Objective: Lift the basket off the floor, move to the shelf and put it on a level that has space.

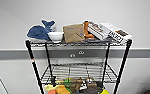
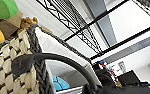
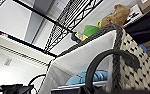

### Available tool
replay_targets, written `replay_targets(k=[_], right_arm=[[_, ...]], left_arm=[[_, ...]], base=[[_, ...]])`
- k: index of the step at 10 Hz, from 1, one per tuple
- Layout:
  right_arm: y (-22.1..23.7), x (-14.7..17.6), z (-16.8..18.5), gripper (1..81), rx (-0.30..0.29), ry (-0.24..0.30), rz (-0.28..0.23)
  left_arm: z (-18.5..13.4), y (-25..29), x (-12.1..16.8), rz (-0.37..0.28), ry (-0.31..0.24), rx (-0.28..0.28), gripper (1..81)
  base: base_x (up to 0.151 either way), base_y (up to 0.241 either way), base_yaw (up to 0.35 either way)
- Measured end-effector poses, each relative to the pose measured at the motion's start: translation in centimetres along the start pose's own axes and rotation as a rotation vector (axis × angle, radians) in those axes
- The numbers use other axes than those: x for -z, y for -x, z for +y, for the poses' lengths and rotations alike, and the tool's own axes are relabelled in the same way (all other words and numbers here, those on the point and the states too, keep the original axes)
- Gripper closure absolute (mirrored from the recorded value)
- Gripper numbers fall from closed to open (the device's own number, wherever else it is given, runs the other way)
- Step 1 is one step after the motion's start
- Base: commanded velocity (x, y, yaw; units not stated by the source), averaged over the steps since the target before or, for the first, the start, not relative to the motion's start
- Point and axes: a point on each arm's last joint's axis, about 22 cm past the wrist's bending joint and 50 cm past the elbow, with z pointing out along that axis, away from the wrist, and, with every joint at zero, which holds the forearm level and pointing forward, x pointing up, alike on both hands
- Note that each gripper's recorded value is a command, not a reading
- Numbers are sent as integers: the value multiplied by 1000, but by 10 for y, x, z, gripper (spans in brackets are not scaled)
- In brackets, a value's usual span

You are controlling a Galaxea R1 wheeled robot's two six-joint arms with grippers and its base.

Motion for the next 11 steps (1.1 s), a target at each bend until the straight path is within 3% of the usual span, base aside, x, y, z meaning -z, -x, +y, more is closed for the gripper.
replay_targets(k=[11], right_arm=[[-66, 41, -97, 811, 66, -115, 40]], left_arm=[[94, -73, 24, 52, 125, -110, 811]], base=[[0, 0, 0]])
